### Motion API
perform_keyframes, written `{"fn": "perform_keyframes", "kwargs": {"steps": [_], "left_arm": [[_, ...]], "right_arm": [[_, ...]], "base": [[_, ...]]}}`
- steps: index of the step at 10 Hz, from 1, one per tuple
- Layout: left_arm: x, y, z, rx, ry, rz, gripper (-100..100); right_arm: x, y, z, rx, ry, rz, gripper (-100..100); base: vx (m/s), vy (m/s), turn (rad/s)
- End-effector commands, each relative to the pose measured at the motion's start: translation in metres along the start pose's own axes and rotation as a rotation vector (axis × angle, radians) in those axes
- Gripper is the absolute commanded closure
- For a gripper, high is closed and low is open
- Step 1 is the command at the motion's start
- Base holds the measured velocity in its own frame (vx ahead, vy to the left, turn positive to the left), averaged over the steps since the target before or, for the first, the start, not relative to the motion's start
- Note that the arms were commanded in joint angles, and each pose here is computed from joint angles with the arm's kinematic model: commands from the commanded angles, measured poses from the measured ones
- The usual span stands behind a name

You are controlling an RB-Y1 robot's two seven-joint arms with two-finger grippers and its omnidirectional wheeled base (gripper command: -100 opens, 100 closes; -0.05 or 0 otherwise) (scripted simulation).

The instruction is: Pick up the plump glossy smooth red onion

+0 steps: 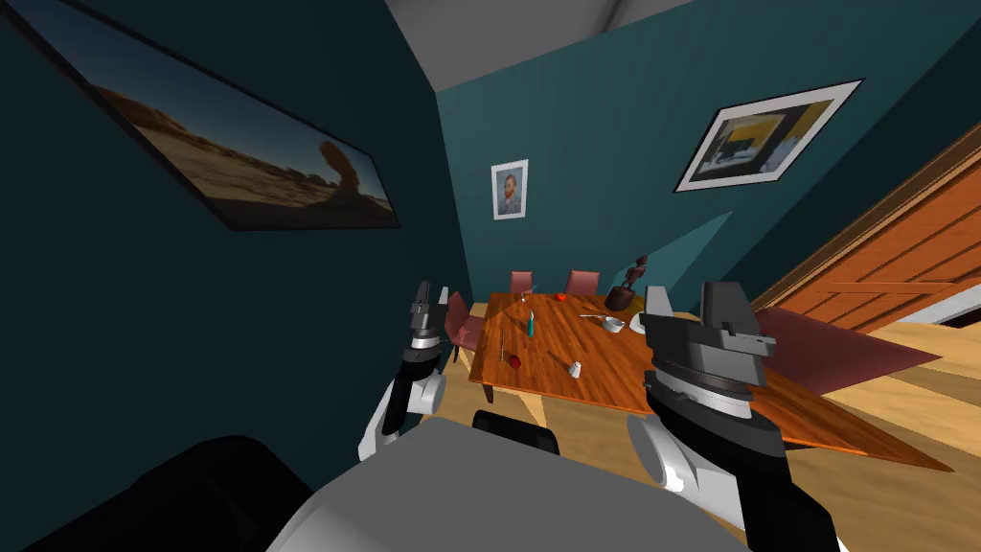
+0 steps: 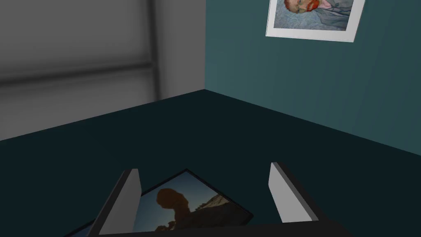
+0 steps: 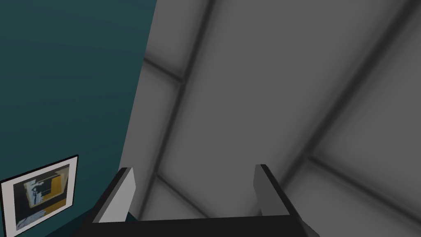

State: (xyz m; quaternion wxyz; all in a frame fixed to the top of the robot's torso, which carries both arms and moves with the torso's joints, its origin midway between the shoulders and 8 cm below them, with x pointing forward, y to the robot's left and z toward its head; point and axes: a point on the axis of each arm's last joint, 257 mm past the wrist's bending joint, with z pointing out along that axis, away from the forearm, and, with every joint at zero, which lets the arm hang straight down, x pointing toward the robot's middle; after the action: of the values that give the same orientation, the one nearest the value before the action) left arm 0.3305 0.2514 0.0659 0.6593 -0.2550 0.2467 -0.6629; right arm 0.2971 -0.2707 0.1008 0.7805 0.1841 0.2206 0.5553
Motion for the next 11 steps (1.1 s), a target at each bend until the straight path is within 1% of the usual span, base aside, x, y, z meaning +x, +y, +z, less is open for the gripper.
{"fn": "perform_keyframes", "kwargs": {"steps": [1, 3, 5, 9, 10, 11], "left_arm": [[0.003, 0.018, -0.004, -0.039, 0.021, 0.006, -100], [0.006, 0.038, -0.01, -0.083, 0.039, 0.012, -100], [0.008, 0.065, -0.019, -0.145, 0.061, 0.019, -100], [0.012, 0.129, -0.046, -0.296, 0.108, 0.033, -100], [0.01, 0.136, -0.051, -0.315, 0.106, 0.034, -100], [0.011, 0.151, -0.059, -0.353, 0.119, 0.038, -100]], "right_arm": [[0.0, 0.0, 0.0, 0.0, 0.0, 0.0, 0], [0.0, 0.0, 0.0, 0.0, 0.0, 0.0, 0], [0.0, 0.0, 0.0, 0.0, 0.0, 0.0, 0], [0.0, 0.0, 0.0, 0.0, 0.0, 0.0, 0], [0.0, 0.0, 0.0, 0.0, 0.0, 0.0, 0], [0.0, 0.0, 0.0, 0.0, 0.0, 0.0, 0]], "base": [[-0.021, -0.003, -0.182], [-0.039, 0.006, -0.213], [-0.036, 0.007, -0.203], [-0.041, 0.008, -0.253], [-0.028, 0.01, -0.087], [-0.023, 0.004, -0.191]]}}
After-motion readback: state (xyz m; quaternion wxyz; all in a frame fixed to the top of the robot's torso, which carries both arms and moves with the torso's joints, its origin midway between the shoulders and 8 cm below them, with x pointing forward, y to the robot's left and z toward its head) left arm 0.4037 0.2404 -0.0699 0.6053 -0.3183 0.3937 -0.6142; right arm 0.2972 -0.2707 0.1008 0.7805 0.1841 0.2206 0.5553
